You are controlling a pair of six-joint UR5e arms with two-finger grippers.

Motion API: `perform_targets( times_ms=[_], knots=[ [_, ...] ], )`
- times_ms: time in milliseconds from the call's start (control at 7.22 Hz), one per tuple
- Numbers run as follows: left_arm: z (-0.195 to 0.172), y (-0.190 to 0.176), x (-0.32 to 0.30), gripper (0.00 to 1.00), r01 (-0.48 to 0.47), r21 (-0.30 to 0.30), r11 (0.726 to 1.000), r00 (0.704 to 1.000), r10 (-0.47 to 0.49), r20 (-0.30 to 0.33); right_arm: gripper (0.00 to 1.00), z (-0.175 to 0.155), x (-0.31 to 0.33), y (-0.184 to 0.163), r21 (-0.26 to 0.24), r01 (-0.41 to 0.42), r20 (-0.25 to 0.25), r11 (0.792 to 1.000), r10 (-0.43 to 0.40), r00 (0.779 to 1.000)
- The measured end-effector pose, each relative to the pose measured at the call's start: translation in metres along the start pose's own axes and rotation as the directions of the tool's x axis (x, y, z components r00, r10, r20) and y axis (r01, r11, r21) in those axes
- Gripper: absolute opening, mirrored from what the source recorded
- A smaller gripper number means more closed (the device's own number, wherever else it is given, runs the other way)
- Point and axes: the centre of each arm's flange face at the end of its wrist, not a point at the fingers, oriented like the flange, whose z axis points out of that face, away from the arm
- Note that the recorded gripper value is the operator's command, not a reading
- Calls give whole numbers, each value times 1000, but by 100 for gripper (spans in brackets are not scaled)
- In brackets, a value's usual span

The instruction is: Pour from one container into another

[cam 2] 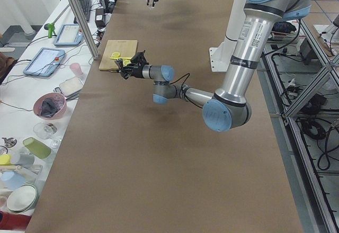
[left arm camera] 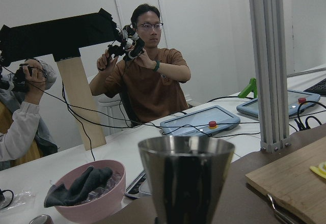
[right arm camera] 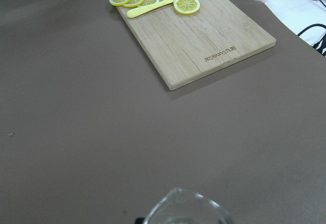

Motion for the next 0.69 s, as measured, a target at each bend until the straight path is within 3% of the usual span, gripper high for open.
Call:
perform_targets(
  times_ms=[415,692],
  knots=[
    [1,5,-2,0,73,-13,997,997,-73,11,0,4,-6,17,23,-30,-79,999,32,996],
    [4,15,-7,0,163,-29,986,984,-161,73,0,2,-22,41,44,-39,-134,998,44,990]
  ],
)
